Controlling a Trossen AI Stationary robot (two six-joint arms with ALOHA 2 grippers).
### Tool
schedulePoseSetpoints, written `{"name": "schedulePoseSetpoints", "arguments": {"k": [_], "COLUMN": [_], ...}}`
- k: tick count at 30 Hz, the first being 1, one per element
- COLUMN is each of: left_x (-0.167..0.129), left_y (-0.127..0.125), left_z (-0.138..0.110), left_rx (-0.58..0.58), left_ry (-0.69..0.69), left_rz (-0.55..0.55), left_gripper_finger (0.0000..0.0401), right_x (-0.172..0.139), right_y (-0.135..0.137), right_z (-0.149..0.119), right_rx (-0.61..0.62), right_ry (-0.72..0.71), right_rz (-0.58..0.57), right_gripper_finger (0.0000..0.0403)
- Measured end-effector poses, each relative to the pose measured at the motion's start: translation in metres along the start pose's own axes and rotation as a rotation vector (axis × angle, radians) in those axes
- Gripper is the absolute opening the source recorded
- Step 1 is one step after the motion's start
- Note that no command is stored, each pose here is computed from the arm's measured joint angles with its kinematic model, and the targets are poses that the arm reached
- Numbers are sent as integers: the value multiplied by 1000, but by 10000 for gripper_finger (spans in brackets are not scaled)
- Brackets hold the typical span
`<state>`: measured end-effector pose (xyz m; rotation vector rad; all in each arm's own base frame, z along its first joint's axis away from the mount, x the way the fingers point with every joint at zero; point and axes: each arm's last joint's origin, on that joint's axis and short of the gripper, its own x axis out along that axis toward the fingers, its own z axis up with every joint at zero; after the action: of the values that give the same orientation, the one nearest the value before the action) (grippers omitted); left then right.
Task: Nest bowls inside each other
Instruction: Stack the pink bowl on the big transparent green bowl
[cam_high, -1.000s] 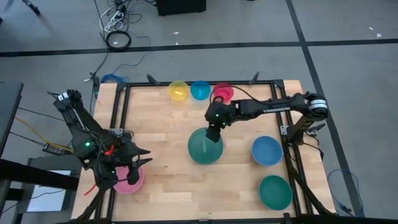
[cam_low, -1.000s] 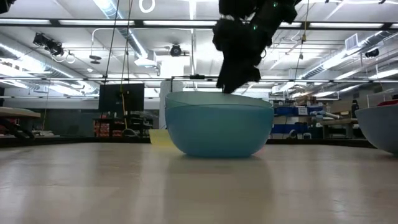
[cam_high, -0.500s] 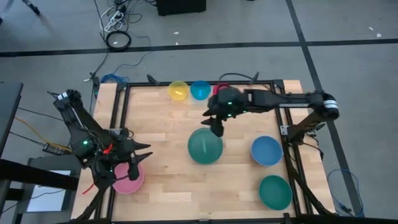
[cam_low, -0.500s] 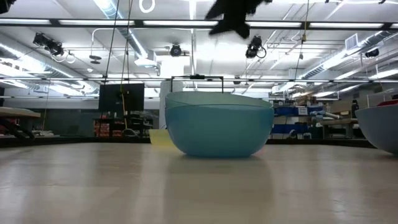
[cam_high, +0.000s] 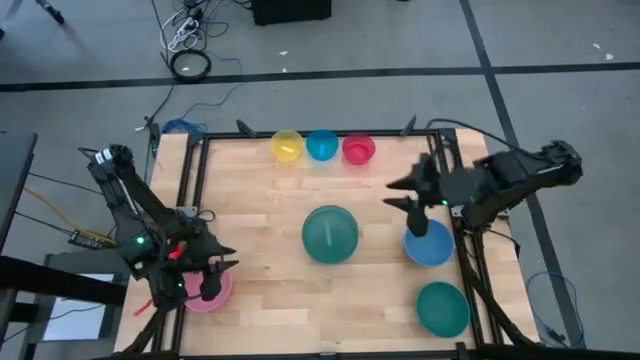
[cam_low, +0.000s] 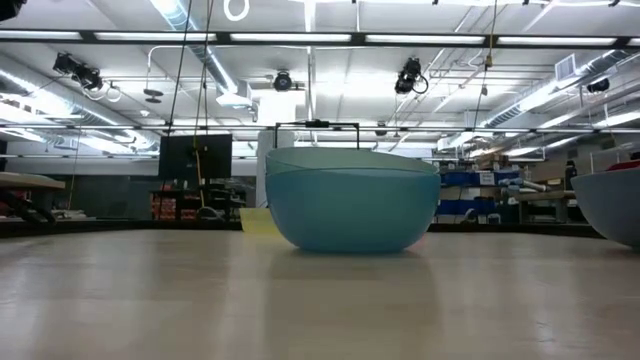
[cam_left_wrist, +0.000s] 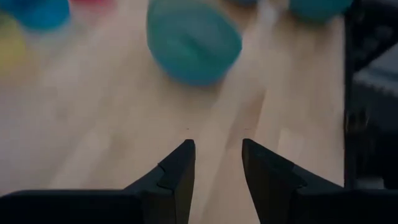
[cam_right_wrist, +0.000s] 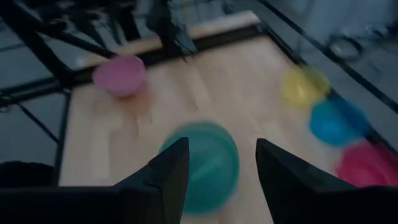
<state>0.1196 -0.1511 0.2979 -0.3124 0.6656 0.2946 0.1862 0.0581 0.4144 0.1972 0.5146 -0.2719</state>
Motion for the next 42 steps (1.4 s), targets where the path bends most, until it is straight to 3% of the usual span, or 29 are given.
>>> {"name": "schedulePoseSetpoints", "arguments": {"k": [6, 14, 24, 42], "left_x": [18, 33, 39, 57], "left_y": [-13, -36, -58, -80], "left_z": [-22, -38, -51, -74], "left_rx": [-41, -97, -180, -213], "left_ry": [192, 349, 593, 708], "left_rz": [28, 16, 129, 250], "left_gripper_finger": [142, 142, 142, 142], "right_x": [0, 42, 47, 36], "right_y": [25, 55, 47, 38], "right_z": [-27, -46, -40, -34], "right_rx": [23, -9, 33, -8], "right_ry": [107, 218, 182, 107], "right_rz": [-61, -139, -200, -236], "right_gripper_finger": [174, 171, 183, 181]}}
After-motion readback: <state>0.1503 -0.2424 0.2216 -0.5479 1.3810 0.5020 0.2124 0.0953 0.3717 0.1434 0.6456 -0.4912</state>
